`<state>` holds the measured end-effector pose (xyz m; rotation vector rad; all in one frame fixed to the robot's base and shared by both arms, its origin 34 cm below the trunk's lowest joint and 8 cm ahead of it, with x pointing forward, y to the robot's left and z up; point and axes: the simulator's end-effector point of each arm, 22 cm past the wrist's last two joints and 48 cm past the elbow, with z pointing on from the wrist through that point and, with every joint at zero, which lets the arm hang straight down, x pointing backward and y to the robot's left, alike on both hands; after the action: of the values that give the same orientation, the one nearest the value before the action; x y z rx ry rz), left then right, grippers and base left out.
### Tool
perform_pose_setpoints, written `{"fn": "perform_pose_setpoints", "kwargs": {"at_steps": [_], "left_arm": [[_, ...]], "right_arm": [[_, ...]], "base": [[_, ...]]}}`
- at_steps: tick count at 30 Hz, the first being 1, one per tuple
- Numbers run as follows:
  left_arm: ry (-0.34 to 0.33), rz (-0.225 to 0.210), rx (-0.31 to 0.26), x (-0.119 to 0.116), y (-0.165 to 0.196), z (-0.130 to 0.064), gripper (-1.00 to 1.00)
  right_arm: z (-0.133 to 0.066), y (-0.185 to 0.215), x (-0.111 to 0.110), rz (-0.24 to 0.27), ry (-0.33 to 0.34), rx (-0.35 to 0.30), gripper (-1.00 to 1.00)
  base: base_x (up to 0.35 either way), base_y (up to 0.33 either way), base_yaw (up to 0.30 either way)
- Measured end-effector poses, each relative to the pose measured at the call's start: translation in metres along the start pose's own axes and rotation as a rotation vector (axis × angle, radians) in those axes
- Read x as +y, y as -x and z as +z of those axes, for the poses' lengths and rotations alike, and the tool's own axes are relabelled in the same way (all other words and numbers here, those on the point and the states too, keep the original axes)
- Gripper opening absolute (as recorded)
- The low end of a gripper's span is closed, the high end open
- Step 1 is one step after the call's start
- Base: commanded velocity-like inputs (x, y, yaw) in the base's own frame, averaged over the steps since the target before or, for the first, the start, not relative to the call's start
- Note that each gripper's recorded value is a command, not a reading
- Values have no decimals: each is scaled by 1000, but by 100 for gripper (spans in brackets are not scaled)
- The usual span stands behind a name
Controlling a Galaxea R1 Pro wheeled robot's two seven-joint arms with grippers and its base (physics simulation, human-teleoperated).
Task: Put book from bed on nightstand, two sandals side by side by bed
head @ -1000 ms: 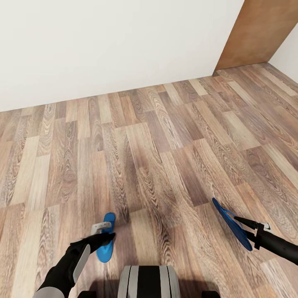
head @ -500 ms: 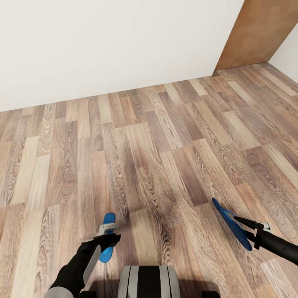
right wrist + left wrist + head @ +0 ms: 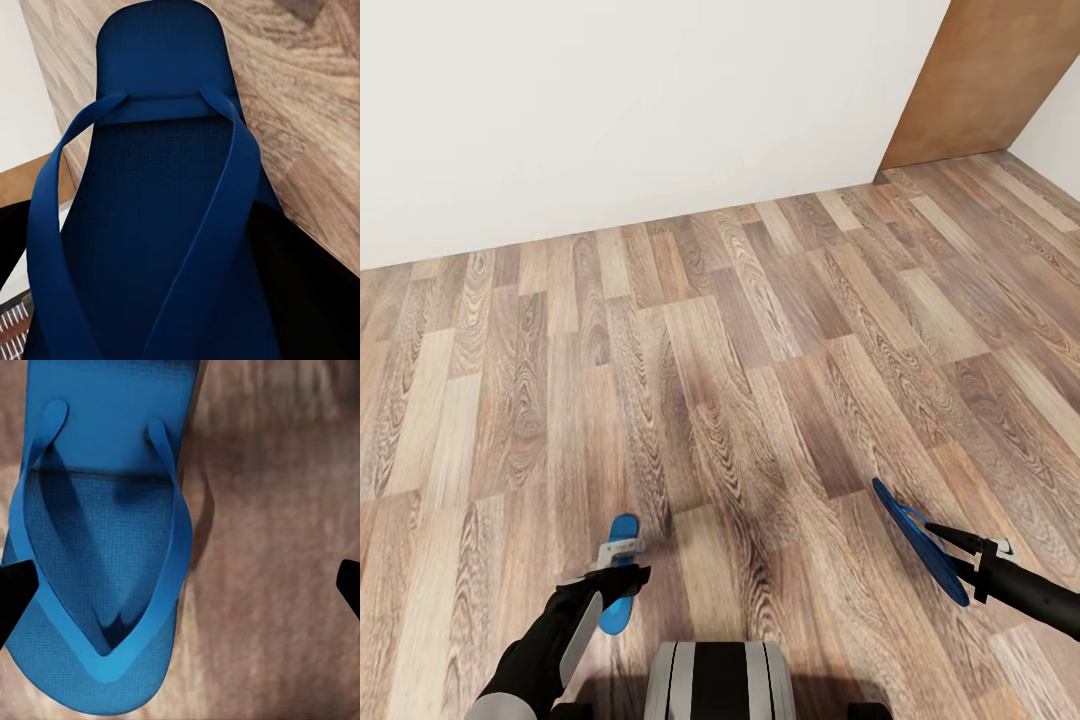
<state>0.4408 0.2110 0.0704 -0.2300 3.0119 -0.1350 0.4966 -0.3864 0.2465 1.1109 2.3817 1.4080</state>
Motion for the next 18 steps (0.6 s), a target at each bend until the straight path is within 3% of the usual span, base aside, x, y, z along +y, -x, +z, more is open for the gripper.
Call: {"fn": "perform_pose_setpoints", "kwargs": {"at_steps": [8, 18], "left_arm": [[5, -3, 32, 4, -15, 10, 100], [5, -3, 32, 3, -15, 10, 100]], "right_arm": [[4, -3, -16, 22, -24, 10, -100], [4, -3, -16, 23, -23, 9, -100]], "base": [[0, 0, 0], [0, 2, 0]]}}
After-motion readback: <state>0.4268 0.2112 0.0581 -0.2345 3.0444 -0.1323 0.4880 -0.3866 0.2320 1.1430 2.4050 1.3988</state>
